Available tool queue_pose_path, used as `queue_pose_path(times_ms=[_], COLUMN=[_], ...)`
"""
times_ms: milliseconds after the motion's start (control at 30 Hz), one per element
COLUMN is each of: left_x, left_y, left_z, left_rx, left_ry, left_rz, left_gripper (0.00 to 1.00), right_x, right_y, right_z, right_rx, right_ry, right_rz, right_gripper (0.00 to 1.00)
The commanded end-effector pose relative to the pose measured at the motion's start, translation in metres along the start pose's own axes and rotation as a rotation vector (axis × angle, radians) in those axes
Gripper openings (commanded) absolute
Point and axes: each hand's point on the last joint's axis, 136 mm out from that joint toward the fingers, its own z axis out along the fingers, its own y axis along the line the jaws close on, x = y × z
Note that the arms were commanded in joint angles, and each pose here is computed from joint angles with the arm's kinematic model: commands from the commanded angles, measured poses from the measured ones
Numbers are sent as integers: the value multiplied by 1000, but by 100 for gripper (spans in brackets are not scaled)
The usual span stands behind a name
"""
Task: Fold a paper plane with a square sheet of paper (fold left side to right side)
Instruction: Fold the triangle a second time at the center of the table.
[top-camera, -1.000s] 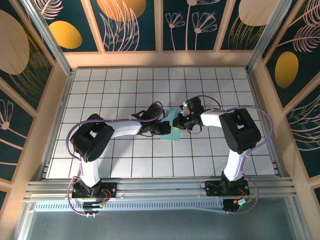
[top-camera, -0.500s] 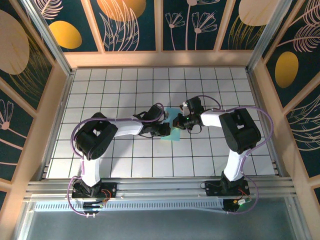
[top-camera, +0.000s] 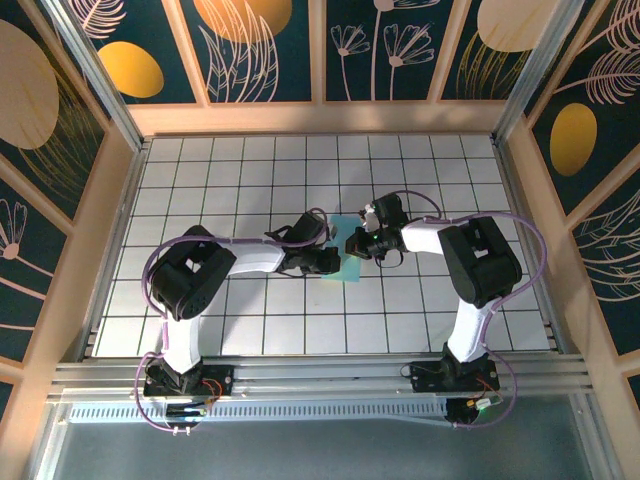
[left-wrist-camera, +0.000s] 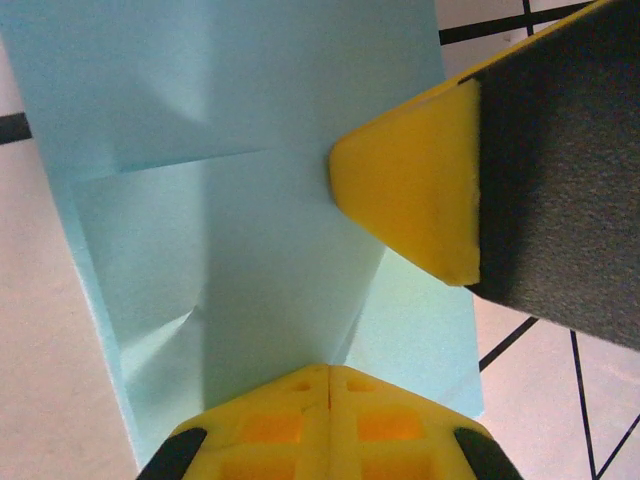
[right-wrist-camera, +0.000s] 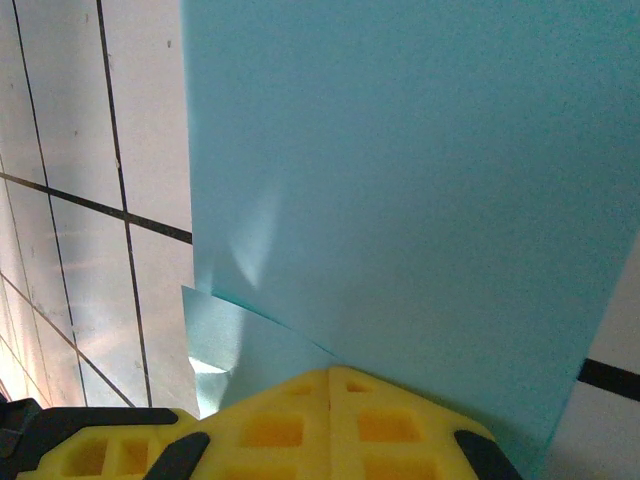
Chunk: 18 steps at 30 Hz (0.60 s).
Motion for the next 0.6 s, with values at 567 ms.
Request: queue_pose_path(times_ms=[567], left_x=[51], left_y=[36], left_z=[-18], left_rx=[-91], left_ry=[111], left_rz=[24], left_gripper=[4], right_x=[16], right_y=[-50], right_z=[3], right_rx=[157], right_ry=[57], right_rz=[62], right_gripper=[0])
